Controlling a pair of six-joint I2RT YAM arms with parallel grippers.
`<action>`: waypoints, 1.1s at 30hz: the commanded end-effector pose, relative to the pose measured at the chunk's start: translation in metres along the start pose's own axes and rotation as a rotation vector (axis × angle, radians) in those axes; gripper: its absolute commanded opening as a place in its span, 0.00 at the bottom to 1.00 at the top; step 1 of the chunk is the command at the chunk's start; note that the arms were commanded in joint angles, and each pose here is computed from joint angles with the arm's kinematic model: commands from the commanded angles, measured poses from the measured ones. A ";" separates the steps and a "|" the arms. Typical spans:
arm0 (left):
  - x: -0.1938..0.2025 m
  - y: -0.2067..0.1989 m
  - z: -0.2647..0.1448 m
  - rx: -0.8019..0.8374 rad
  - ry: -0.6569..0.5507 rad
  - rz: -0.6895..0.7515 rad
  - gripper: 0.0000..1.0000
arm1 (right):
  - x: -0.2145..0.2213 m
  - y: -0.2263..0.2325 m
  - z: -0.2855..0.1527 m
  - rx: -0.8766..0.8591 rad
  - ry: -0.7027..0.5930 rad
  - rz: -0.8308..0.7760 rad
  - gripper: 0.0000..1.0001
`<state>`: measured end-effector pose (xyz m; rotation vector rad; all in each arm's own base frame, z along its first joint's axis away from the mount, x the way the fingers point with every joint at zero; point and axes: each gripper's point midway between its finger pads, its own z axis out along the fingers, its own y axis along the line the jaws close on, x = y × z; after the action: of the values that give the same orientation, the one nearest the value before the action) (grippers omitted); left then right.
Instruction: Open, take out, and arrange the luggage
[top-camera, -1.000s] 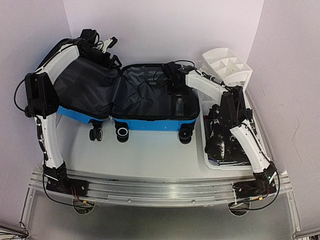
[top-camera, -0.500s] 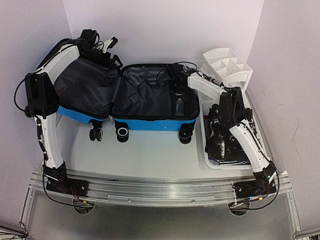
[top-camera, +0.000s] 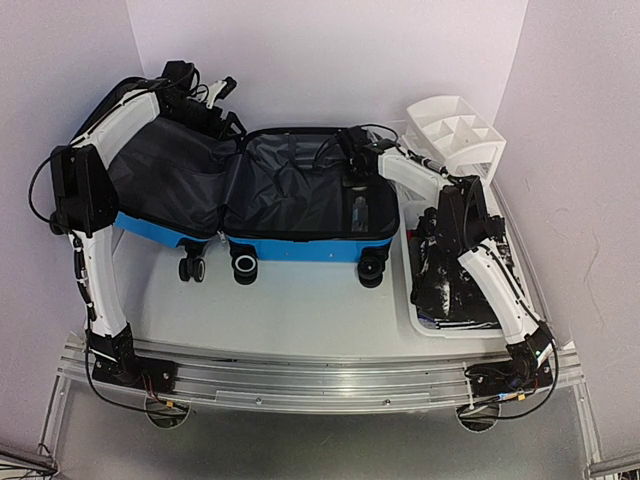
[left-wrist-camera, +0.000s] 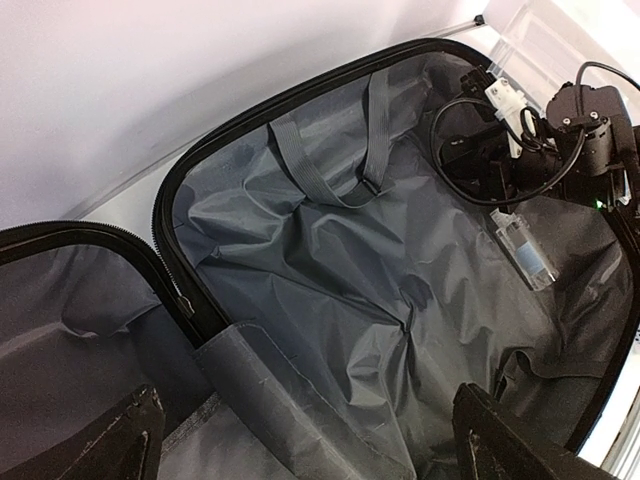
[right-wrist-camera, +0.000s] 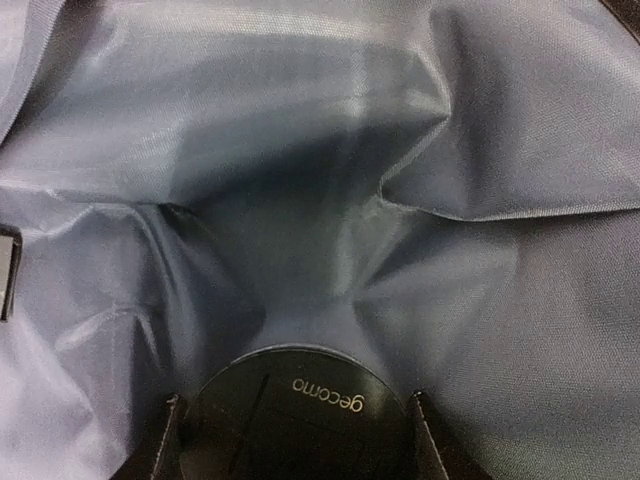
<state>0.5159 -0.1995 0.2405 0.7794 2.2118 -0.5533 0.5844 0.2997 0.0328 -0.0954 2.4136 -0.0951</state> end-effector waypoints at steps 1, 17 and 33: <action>-0.002 -0.006 -0.006 0.028 -0.010 -0.017 1.00 | -0.013 0.004 -0.010 -0.043 -0.023 -0.011 0.27; -0.002 -0.012 -0.006 0.065 -0.015 -0.050 0.99 | -0.180 0.083 -0.281 -0.749 -0.513 0.052 0.17; 0.002 -0.017 -0.009 0.078 -0.011 -0.071 1.00 | -0.126 -0.097 -0.205 -0.227 -0.239 0.258 0.17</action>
<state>0.5065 -0.2056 0.2275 0.7427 2.2619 -0.6530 0.5403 0.2754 0.3401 -0.0403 1.9653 0.4267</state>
